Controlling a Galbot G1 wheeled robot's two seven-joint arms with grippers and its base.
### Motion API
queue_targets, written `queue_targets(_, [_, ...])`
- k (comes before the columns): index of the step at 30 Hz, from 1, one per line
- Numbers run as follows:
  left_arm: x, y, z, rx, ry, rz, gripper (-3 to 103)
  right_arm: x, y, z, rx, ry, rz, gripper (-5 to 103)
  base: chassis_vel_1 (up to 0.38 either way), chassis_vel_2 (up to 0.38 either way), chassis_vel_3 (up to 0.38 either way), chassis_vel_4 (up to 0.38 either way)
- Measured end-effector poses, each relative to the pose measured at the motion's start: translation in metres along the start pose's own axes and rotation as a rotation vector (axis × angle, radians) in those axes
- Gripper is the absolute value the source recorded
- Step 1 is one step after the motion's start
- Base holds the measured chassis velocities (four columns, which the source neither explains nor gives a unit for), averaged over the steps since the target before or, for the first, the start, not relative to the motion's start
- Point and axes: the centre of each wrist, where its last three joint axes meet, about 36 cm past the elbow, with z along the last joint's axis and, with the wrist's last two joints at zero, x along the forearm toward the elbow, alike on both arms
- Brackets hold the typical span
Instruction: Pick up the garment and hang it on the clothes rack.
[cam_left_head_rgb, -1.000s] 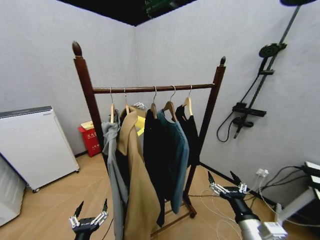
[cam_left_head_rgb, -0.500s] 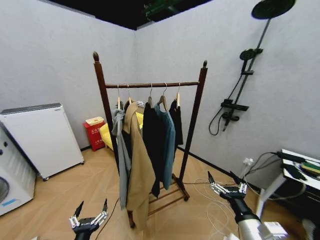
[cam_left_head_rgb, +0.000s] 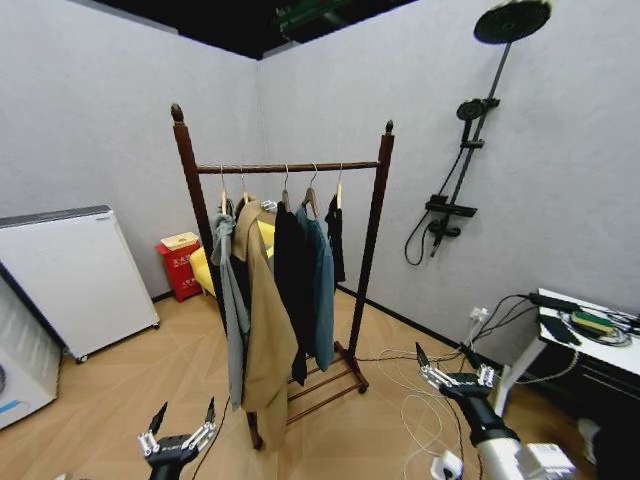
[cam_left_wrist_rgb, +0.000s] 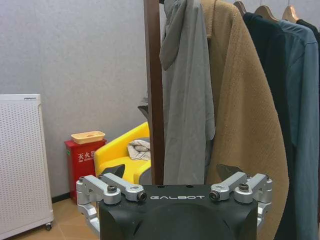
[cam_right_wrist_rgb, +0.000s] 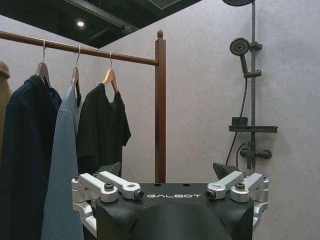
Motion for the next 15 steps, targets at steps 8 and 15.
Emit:
queue_targets(8, [0.0,0.0,0.0,0.0,0.0,0.0,100,0.0001,0.0,0.0001,0.0,0.0,0.0,100,-0.024,-0.065,-0.088,-0.061])
queue_targets(15, [0.0,0.0,0.0,0.0,0.0,0.0,100,0.0001,0.0,0.0,0.0,0.0,0.0,100,-0.097,-0.092,-0.074,-0.102])
